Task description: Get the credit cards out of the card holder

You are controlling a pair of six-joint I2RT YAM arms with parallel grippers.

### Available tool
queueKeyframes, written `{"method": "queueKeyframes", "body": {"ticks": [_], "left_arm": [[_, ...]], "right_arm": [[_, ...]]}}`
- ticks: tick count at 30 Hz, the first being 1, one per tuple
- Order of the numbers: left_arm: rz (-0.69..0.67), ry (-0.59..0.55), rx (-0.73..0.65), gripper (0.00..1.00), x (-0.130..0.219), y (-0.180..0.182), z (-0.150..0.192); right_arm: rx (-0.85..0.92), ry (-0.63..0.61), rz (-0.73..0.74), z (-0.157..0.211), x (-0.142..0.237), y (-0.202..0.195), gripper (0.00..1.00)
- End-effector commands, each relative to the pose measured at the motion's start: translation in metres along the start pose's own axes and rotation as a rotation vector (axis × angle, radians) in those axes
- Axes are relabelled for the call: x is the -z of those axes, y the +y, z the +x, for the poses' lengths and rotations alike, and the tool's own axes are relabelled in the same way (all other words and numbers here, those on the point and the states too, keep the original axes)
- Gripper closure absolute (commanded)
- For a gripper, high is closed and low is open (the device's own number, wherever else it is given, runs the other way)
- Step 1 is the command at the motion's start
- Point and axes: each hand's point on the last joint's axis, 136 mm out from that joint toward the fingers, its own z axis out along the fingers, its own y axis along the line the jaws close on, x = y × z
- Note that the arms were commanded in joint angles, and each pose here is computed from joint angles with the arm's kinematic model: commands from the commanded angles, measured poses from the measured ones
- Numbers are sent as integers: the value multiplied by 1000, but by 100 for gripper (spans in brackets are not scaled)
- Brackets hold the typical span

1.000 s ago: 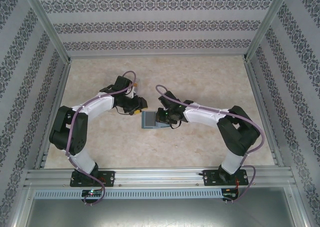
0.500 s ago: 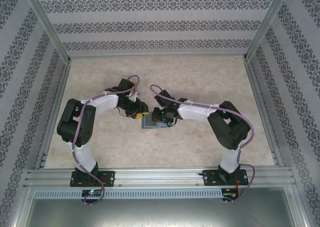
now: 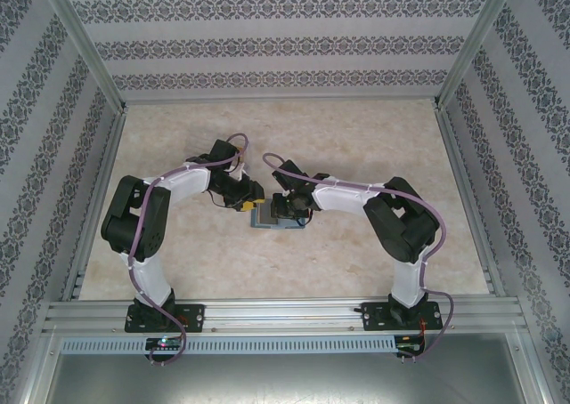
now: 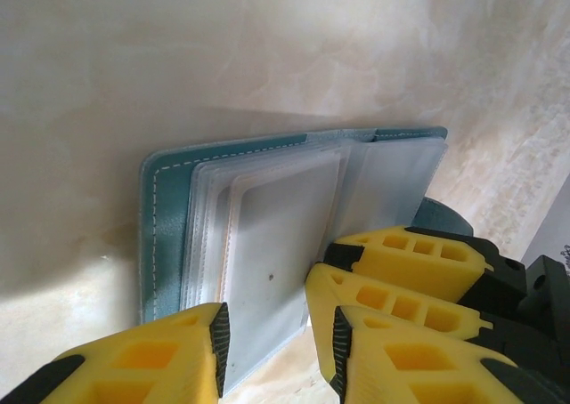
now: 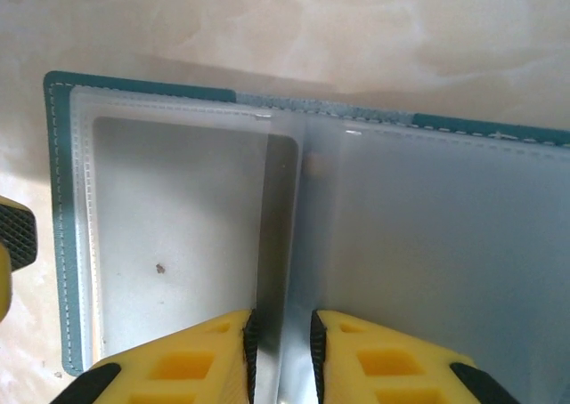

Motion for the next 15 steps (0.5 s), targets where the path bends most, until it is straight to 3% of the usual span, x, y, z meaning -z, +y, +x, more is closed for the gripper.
{"method": "queueKeyframes", "body": {"ticks": [1, 15], "left_arm": [[15, -17, -24, 60, 9, -7, -5], [-23, 41, -24, 60, -6, -1, 6]], "right_arm": [[12, 60, 150, 18, -15, -36, 74], [0, 65, 152, 21, -21, -39, 75]]}}
